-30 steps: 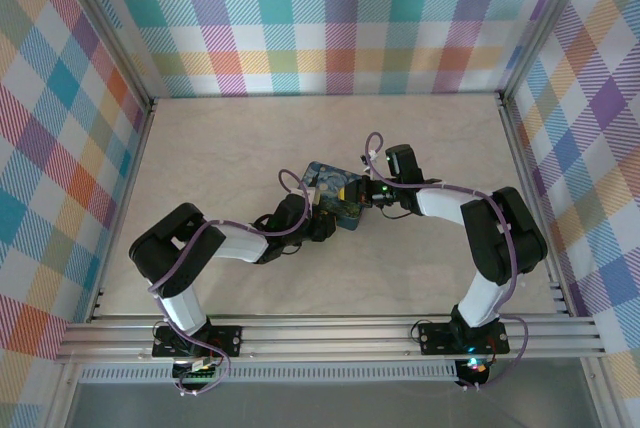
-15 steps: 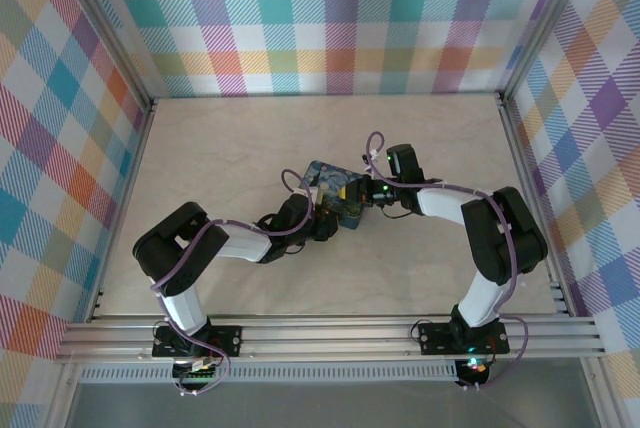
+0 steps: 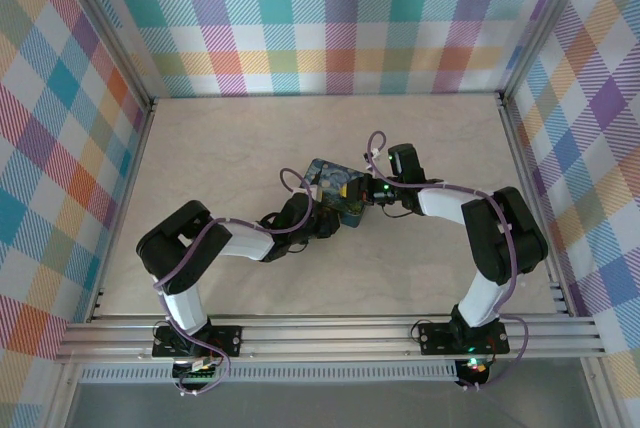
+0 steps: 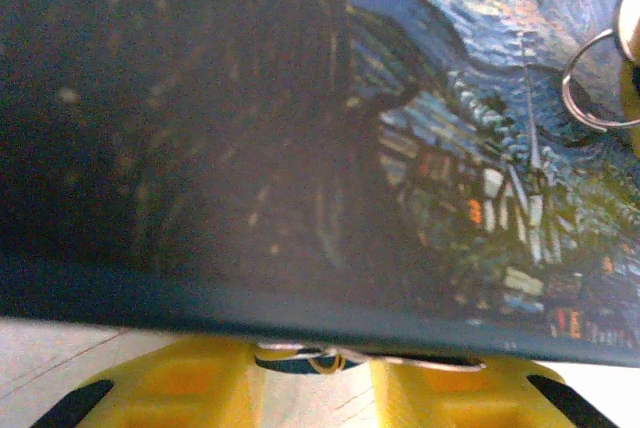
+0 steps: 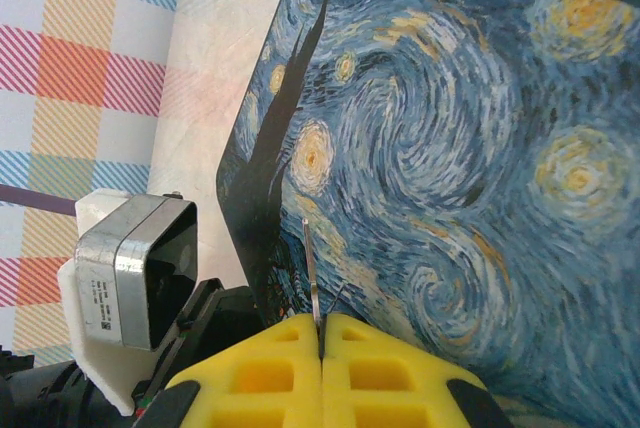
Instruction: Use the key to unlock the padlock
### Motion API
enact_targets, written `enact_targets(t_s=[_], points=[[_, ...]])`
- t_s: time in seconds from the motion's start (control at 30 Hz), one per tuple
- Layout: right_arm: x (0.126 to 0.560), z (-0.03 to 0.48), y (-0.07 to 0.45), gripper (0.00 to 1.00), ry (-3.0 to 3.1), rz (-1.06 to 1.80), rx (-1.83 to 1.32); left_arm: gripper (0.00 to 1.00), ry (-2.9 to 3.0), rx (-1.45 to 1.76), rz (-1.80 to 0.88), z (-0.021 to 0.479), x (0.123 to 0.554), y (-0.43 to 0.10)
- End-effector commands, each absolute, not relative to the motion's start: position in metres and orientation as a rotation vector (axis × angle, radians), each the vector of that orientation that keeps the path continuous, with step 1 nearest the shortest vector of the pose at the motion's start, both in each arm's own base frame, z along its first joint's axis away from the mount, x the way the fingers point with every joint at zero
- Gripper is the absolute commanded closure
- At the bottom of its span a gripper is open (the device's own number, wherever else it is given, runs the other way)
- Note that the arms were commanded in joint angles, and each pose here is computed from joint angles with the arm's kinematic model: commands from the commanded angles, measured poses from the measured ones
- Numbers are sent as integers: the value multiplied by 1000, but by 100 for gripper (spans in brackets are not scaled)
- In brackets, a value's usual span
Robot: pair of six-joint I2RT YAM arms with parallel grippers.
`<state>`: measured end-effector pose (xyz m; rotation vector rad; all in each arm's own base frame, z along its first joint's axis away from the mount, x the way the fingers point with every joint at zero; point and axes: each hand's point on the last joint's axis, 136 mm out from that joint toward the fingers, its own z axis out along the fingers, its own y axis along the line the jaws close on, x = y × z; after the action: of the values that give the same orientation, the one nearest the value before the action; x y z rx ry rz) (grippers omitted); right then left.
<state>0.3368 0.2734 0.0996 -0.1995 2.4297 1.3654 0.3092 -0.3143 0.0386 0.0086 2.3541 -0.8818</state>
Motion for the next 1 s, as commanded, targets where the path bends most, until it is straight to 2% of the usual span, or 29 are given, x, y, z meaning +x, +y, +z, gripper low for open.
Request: enact_targets(t_s=[0.0,0.23,0.47,0.67,0.97], points=[[315,64,267,100,2583,1348,-125,67,2348,-35,-901,42,316,-325],[314,64,268,100,2582,1352,-126,68,2366,-36,-915,40,316,-330],[314,70,268,100,2567,1355,-133,76,2372,-37,-930,41,316,-332],[319,90,267,100,2514,1338,-156,77,2359,-42,-952,49,315,-333],[316,130,240,100,2425,1092,-260,77,2338,-78,-1022,69,309,-332]])
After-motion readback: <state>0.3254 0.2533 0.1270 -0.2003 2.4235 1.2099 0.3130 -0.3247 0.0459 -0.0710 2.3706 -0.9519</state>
